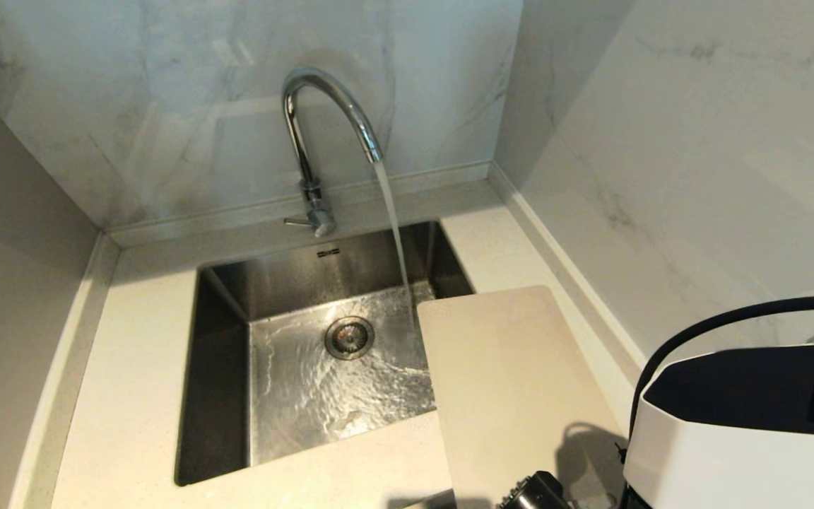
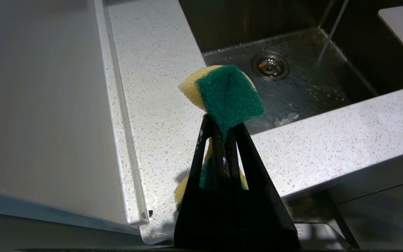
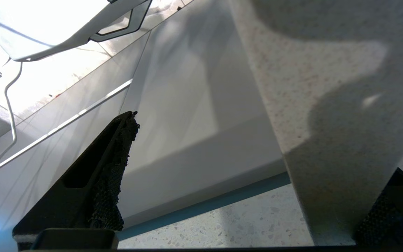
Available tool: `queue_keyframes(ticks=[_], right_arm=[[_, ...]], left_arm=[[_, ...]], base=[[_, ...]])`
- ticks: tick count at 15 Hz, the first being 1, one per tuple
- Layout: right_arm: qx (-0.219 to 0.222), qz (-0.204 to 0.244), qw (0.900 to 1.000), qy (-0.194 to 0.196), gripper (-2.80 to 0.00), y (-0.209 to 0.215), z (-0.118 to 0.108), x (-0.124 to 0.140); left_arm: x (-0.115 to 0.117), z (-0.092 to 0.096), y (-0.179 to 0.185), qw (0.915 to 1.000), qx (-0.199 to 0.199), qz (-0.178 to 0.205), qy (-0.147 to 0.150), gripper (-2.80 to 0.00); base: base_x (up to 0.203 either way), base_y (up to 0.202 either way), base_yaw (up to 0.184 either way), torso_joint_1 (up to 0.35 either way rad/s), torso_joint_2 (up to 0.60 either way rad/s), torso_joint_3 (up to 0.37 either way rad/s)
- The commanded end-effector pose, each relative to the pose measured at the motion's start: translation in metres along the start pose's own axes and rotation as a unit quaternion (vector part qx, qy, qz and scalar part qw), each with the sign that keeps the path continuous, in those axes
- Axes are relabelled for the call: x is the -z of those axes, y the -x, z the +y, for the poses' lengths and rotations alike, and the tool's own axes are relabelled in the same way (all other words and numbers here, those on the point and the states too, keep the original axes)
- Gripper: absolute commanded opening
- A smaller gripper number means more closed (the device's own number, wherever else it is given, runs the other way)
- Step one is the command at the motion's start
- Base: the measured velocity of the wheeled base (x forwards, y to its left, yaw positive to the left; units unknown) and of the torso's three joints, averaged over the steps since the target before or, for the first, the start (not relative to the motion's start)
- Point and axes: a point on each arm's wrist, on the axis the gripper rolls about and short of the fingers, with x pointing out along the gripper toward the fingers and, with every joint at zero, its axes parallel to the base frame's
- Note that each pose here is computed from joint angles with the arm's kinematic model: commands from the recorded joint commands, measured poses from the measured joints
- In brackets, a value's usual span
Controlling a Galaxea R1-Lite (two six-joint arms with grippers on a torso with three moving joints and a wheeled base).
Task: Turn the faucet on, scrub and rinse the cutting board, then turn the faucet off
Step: Pick up the cutting board
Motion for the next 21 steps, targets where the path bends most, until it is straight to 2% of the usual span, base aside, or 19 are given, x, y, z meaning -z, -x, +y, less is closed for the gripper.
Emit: queue_keyframes(ticks=[1,9,13,18,21], right_arm=[[0.005,0.003,1.000,0.003,0.00,0.000,0.000,0.000],[0.017,0.008,1.000,0.010,0.00,0.003,0.001,0.001],[0.039,0.002,0.999,0.010,0.00,0.011,-0.001,-0.001],[0.027,0.018,0.999,0.016,0.00,0.002,0.003,0.000],[0.031,0.011,0.999,0.019,0.00,0.001,0.005,-0.001]], left_arm=[[0.000,0.000,0.000,1.0000,-0.001,0.001,0.000,-2.80],[0.000,0.000,0.000,1.0000,-0.001,0.001,-0.002,-2.80],[0.000,0.000,0.000,1.0000,-0.001,0.001,-0.002,-2.80],[0.000,0.000,0.000,1.0000,-0.001,0.002,-0.001,-2.80],[0.000,0.000,0.000,1.0000,-0.001,0.002,-0.001,-2.80]], base=[[0.000,0.000,0.000,0.000,0.00,0.000],[0.000,0.000,0.000,0.000,0.00,0.000],[0.000,0.000,0.000,0.000,0.00,0.000],[0.000,0.000,0.000,0.000,0.00,0.000],[0.000,0.000,0.000,0.000,0.00,0.000]])
